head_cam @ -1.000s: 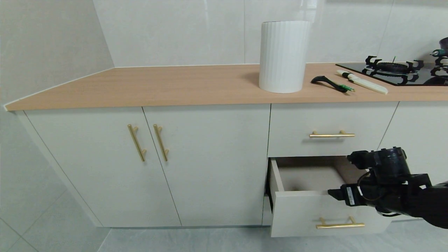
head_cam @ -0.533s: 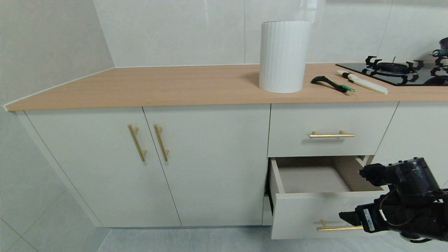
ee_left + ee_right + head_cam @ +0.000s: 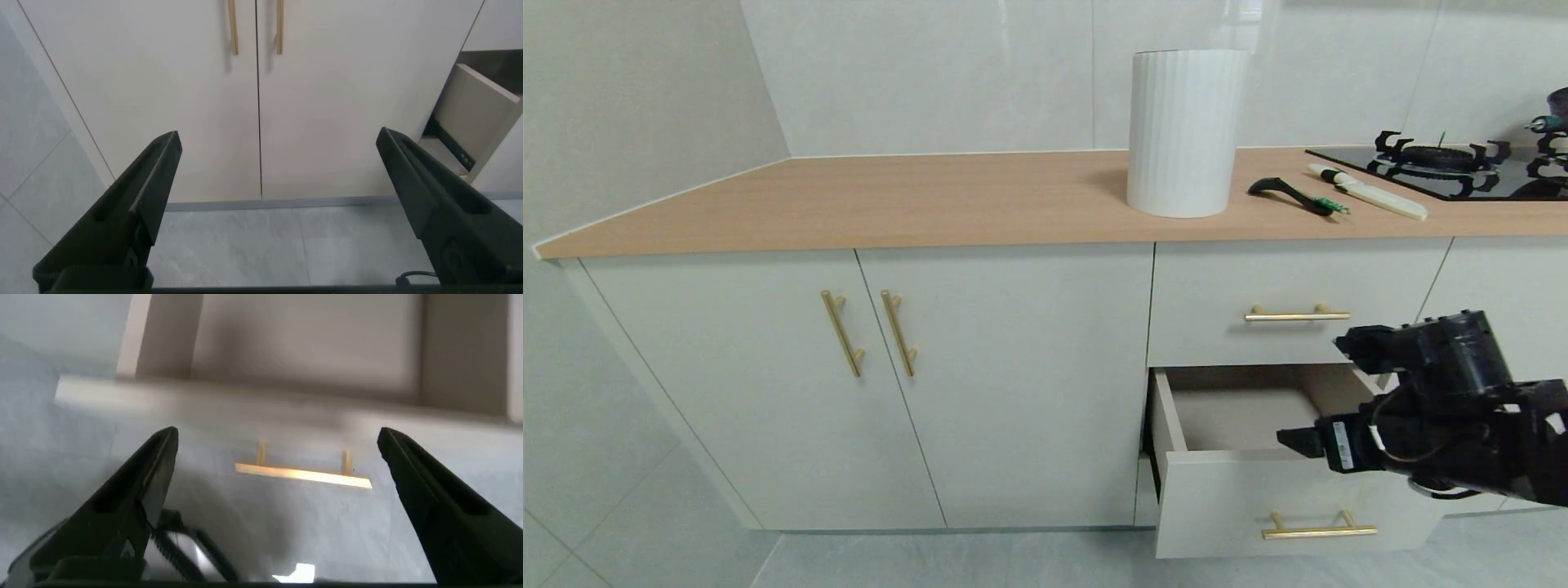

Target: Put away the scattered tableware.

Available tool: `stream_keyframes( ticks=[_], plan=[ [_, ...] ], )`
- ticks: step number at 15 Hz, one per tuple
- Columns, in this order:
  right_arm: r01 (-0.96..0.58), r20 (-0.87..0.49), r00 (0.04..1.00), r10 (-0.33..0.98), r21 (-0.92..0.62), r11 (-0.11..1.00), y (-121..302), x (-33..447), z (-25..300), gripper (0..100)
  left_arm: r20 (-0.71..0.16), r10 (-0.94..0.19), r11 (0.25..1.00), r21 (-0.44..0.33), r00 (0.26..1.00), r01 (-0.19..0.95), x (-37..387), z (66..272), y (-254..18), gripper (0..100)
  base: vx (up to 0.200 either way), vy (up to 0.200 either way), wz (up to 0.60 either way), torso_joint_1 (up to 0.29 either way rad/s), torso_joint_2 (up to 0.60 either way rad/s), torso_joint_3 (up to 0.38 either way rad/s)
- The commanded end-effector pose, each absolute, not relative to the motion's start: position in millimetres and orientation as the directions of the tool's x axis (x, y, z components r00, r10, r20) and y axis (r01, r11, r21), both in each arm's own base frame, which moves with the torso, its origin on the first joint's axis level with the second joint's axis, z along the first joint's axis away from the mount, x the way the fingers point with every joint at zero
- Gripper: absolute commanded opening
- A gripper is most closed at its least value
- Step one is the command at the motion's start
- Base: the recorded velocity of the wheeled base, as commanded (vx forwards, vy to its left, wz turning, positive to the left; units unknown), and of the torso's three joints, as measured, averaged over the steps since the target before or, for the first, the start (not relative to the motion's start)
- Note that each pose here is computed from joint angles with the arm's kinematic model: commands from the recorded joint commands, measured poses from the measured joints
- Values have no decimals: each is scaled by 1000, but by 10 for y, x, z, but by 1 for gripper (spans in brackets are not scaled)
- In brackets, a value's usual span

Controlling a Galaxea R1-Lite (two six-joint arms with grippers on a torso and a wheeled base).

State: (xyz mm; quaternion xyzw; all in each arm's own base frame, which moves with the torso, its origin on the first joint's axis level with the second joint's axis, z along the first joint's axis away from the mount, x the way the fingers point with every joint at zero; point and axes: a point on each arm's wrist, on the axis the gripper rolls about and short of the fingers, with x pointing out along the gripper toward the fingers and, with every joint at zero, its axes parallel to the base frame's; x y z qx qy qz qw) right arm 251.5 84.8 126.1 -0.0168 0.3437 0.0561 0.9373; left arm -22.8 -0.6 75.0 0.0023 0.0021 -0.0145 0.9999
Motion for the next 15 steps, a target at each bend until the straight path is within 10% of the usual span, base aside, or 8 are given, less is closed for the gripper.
stream_keyframes(
  ticks=[1, 15],
  plan=[
    [-95, -713, 699, 56, -14, 995, 968, 3064, 875, 100, -5, -29, 1000, 4, 1000, 29, -228, 750, -6, 100, 0, 0, 0, 0, 0, 0],
    [-57, -772, 635, -12, -62, 996, 669, 2879, 725, 100, -5, -29, 1000, 4, 1000, 29, -228, 750, -6, 100, 0, 0, 0, 0, 0, 0]
  ],
)
